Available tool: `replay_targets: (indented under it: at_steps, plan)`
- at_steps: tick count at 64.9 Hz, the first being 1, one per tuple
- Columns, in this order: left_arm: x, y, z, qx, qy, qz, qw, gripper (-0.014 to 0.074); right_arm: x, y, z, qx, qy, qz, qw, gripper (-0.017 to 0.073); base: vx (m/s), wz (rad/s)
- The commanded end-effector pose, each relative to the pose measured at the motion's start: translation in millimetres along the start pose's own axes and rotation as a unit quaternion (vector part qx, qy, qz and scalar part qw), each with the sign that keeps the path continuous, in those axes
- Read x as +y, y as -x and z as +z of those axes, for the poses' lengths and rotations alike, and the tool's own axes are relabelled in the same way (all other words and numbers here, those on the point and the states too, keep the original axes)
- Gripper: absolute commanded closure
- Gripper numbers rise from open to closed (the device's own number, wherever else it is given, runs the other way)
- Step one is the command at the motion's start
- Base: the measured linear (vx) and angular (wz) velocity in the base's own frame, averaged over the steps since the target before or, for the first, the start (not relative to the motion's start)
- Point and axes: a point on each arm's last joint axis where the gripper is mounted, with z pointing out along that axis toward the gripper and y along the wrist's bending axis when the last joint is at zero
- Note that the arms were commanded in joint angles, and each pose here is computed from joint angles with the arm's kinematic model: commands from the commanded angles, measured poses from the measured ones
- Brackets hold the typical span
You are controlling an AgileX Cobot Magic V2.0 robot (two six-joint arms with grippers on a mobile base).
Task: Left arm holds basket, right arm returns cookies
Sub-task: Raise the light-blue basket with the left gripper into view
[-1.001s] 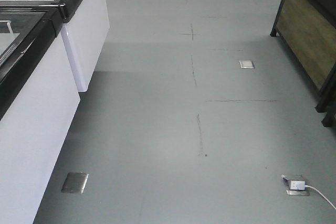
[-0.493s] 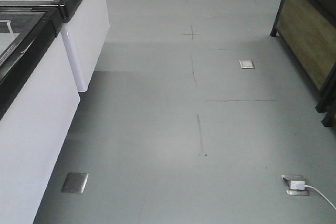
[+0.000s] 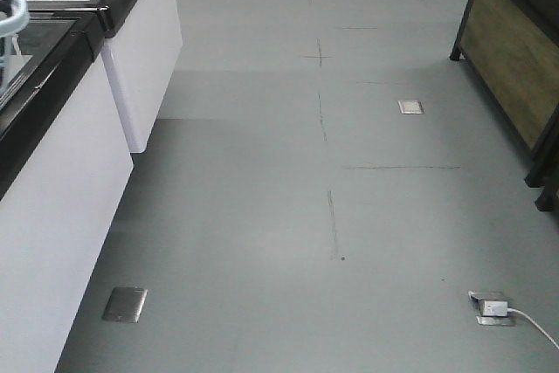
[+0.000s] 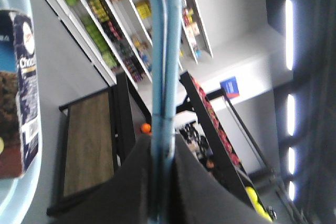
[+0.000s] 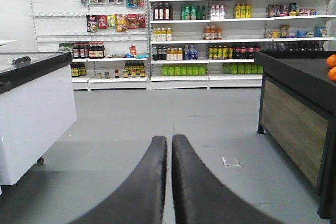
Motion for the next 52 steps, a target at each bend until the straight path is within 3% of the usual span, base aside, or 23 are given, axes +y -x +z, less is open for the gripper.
replay_targets:
  at_steps: [1, 8, 14, 33, 44, 52]
  plan:
    - [-57.2, -27, 8, 0.024, -0.102, 0.016, 0.994, 0.0599, 0.3, 2, -1, -0.035, 0.002, -0.007, 0.999, 0.057, 0.0, 0.0]
    - [-61.2, -61, 23, 0.069, -0.115, 0.015, 0.991, 0.0599, 0.3, 2, -1, -0.035, 0.002, -0.007, 0.999, 0.057, 0.0, 0.0]
    - [-55.9, -89, 31, 0.098, -0.114, 0.007, 0.989, 0.0599, 0.3, 2, -1, -0.035, 0.002, -0.007, 0.999, 0.057, 0.0, 0.0]
    - [-12.9, -205, 54, 0.235, -0.083, -0.028, 0.968, 0.0599, 0.3, 2, -1, -0.036, 0.002, -0.007, 0.999, 0.057, 0.0, 0.0]
    - [8.6, -261, 57, 0.286, -0.039, -0.031, 0.957, 0.0599, 0.3, 2, -1, -0.036, 0.002, -0.007, 0.999, 0.057, 0.0, 0.0]
    - [16.1, -290, 54, 0.315, -0.02, -0.031, 0.948, 0.0599, 0.3, 2, -1, -0.036, 0.002, -0.007, 0.999, 0.057, 0.0, 0.0]
